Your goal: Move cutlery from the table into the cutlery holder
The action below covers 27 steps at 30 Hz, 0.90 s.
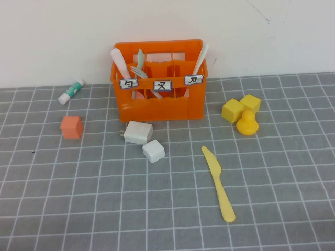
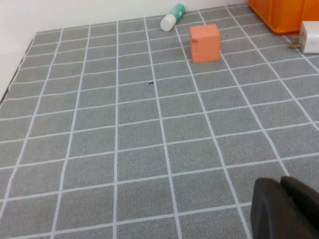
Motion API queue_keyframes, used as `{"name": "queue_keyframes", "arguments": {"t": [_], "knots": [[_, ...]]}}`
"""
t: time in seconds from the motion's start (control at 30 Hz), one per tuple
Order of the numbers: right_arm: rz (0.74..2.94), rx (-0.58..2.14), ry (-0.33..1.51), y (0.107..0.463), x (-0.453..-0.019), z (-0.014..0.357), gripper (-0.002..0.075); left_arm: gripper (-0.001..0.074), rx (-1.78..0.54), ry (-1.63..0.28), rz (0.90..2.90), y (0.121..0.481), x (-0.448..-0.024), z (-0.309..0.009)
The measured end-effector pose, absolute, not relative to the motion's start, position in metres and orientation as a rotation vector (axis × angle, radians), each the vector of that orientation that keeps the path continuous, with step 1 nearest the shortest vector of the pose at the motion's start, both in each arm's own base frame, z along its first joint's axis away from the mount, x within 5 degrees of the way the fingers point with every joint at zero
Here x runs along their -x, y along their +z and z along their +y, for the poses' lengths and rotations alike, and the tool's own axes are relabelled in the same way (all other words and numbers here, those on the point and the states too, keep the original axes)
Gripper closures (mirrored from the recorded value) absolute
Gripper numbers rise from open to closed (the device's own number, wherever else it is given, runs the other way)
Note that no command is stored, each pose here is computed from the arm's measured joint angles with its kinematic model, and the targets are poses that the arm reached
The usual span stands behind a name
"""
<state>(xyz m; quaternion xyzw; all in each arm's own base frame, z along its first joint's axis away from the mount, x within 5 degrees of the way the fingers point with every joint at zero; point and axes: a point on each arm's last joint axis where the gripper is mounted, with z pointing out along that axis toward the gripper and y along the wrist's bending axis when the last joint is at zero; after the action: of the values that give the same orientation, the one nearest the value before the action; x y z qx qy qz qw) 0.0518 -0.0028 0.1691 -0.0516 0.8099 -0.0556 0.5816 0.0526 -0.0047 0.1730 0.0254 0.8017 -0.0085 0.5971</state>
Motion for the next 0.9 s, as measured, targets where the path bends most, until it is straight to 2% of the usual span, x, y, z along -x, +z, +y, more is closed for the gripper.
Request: {"name": "queue_keyframes", "arguments": {"t": [0.6,0.67,0.9], "knots": [[1.893,0.099,-0.094,0.169,-0.052,-0.002,0.0729,0.0736,-0.062,-0.017,1.861,0.173,-0.053,-0.005],[1.895,0.027,0.0,0.169,-0.052,0.001,0.0729,0.0736,-0.062,-0.017,1.861,0.173,-0.053,-0.005],[1.804,-0.386,0.551,0.176,-0.053,0.016,0.0729,0.0736,-0.061,-0.018,1.861,0.173,-0.053,-0.005]]}}
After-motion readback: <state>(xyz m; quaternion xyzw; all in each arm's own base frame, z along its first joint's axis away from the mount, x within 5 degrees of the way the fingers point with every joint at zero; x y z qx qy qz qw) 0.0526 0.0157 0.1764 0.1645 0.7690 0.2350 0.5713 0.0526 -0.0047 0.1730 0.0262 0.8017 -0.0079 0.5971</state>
